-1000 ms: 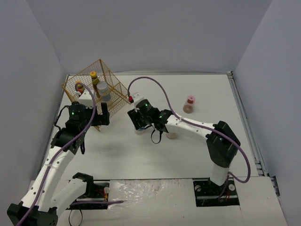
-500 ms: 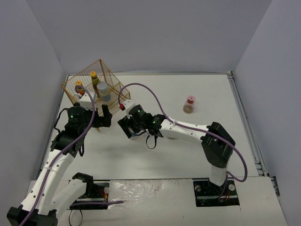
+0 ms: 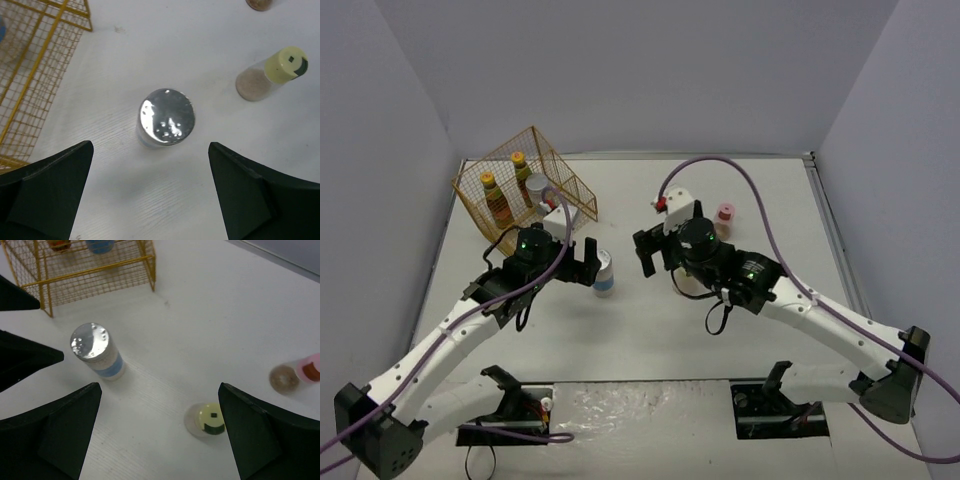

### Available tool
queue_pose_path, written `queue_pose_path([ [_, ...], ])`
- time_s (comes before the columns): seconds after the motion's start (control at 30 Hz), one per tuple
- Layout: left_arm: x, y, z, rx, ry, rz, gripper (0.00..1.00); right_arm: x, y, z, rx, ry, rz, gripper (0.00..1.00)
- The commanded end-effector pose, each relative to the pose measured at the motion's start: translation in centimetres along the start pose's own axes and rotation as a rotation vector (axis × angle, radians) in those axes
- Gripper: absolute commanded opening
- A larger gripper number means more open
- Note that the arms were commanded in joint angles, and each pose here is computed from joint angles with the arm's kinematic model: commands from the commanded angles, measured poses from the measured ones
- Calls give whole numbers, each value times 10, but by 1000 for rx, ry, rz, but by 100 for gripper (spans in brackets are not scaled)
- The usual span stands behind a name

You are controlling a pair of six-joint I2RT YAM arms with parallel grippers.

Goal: Organize the condiment bottles

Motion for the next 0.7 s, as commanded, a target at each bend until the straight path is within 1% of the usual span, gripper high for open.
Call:
queue_pose_path([
  [0.0,-22,34,15,-116,-2,1,97,-40,1,-37,-96,-193,88,100],
  [0.1,-31,31,31,-76,9,19,97,-59,-3,-52,-137,-233,140,100],
  [0.23,-49,27,51,-14,12,57,97,-72,-11,-65,-166,-266,172,100],
  [0.33,-51,23,60,38,77,59,97,-74,-15,-68,-169,-269,178,100],
  [0.4,-52,18,67,73,102,49,94,-75,-19,-68,-163,-271,182,100],
  [0.47,-53,14,71,88,111,45,83,-76,-21,-68,-160,-274,183,100],
  [0.5,-54,12,72,92,118,39,75,-77,-22,-68,-158,-275,182,100],
  [0.6,-53,8,74,100,138,18,56,-77,-25,-68,-152,-276,178,100],
  [0.67,-53,4,75,106,145,12,51,-78,-26,-69,-154,-275,180,100],
])
Point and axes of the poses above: each gripper's point midway between its finger pads, its own z axis out along the fingers, its own x axis along the line the jaws close on, y = z × x, the point moved 10 cm from there along -z, back along the fingers, and after that the axes turned 10 degrees about z, right-handed, at the moved point
